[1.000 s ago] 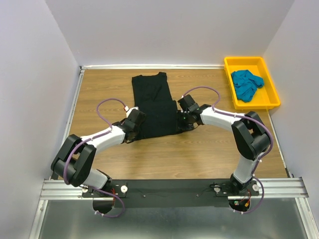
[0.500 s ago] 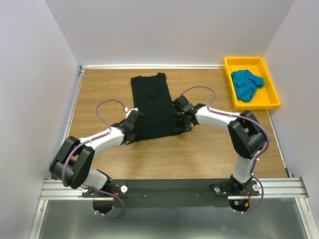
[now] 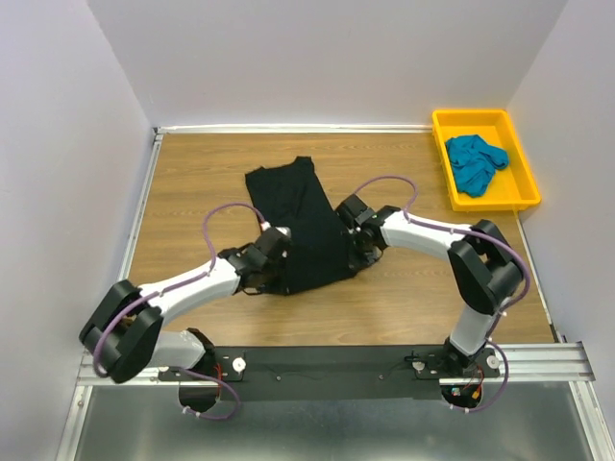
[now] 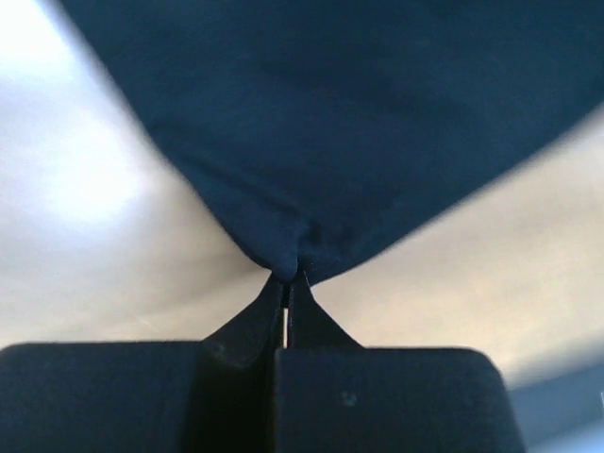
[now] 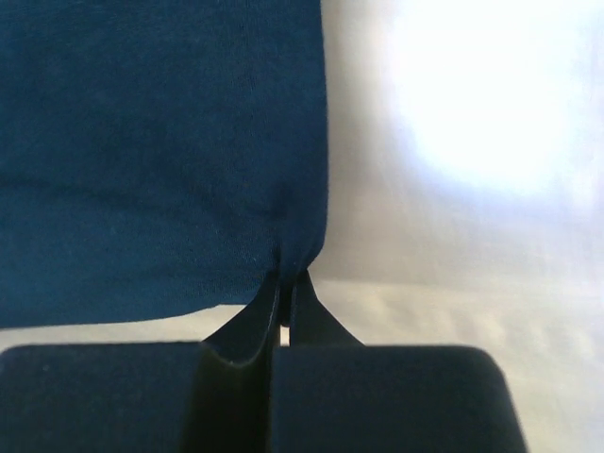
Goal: Fold and stack the t-shirts
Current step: Fold the tshirt
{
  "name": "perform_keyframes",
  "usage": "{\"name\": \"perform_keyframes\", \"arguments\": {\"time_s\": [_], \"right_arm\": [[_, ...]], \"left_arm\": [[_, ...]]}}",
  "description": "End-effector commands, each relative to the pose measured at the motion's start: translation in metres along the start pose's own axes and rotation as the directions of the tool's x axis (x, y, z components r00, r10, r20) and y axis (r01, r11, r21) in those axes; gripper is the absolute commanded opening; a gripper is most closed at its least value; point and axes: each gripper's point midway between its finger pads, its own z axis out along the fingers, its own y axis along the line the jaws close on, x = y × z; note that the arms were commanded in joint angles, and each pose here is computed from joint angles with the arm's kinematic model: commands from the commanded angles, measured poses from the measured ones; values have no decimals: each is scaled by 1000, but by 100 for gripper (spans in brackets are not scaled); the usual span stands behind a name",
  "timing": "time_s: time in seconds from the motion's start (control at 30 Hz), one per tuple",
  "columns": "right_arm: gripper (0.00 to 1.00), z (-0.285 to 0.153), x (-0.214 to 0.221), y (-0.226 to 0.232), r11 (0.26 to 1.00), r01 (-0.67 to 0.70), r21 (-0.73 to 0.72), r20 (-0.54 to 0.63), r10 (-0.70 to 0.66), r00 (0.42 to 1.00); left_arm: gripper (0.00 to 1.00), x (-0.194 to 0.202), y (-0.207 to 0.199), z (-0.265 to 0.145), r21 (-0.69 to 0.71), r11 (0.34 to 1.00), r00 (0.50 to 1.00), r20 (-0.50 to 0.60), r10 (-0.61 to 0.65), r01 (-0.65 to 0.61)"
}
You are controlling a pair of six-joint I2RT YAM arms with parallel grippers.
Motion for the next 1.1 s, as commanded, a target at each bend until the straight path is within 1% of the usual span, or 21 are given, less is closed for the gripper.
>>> {"name": "perform_keyframes", "arguments": {"time_s": [0.0,0.03,0.07,0.1,0.13,0.2,0.23,0.3,0.37,0.4,0.43,0.47,0.5,0.53,0.57,0.6,0.7,0.77,0.83,0.97,1.07], "right_arm": [[1,-45,94,-39,991,113,76,-306,-85,948],[1,-58,108,-47,989,117,86,-354,-79,932],[1,-73,110,-46,991,124,53,-344,-98,934],[0,-82,114,-50,990,131,56,-354,-103,930],[1,-95,126,-57,987,142,74,-403,-101,910],[0,-115,124,-62,983,165,79,-395,-121,911],[1,-126,126,-66,980,173,97,-411,-119,904],[1,-140,106,-59,979,184,84,-350,-144,926],[0,-146,92,-52,978,190,83,-331,-153,931],[1,-154,69,-45,977,197,85,-266,-168,949],[0,-155,59,-43,974,205,95,-247,-176,953],[0,-152,50,-39,973,210,97,-243,-181,953],[1,-156,34,-32,974,212,82,-201,-192,960],[1,-156,26,-27,973,219,75,-185,-202,962],[0,-151,20,-23,971,224,77,-192,-206,959],[1,-155,5,-15,971,231,59,-149,-220,964],[1,-151,-10,-2,966,256,32,-140,-249,958],[1,-157,-25,9,963,268,8,-97,-266,959],[0,-155,-33,12,958,285,7,-90,-284,955],[1,-162,-53,22,953,302,-2,-31,-302,953],[1,-161,-60,22,956,295,11,-18,-294,955]], "left_arm": [[0,77,-40,-43,171,984,967,-242,80,-39],[0,85,-48,-55,214,976,964,-251,91,-36],[0,111,-53,-68,250,966,937,-317,143,-63],[0,111,-53,-72,248,968,940,-319,120,-39],[0,130,-64,-88,288,957,923,-356,147,-41],[0,150,-76,-108,335,941,890,-411,197,-53],[0,160,-81,-117,354,933,876,-427,225,-67],[0,154,-89,-128,373,924,879,-409,245,-84],[0,138,-90,-128,352,932,905,-363,222,-88],[0,126,-88,-129,326,942,918,-347,194,-77],[0,114,-84,-126,303,950,933,-317,170,-71],[0,96,-79,-122,280,959,952,-283,114,-31],[0,82,-77,-122,271,962,966,-242,94,-26],[0,71,-73,-122,267,964,975,-211,69,-11],[0,60,-69,-121,260,966,982,-184,43,7],[0,42,-63,-120,245,969,990,-142,12,24],[0,20,-58,-118,229,973,996,-89,-21,40],[0,12,-60,-119,239,970,997,-70,-29,46],[0,1,-64,-124,259,964,998,-39,-46,55],[0,-16,-66,-132,264,963,998,15,-68,62],[0,-24,-56,-131,228,971,996,44,-81,69]]}}
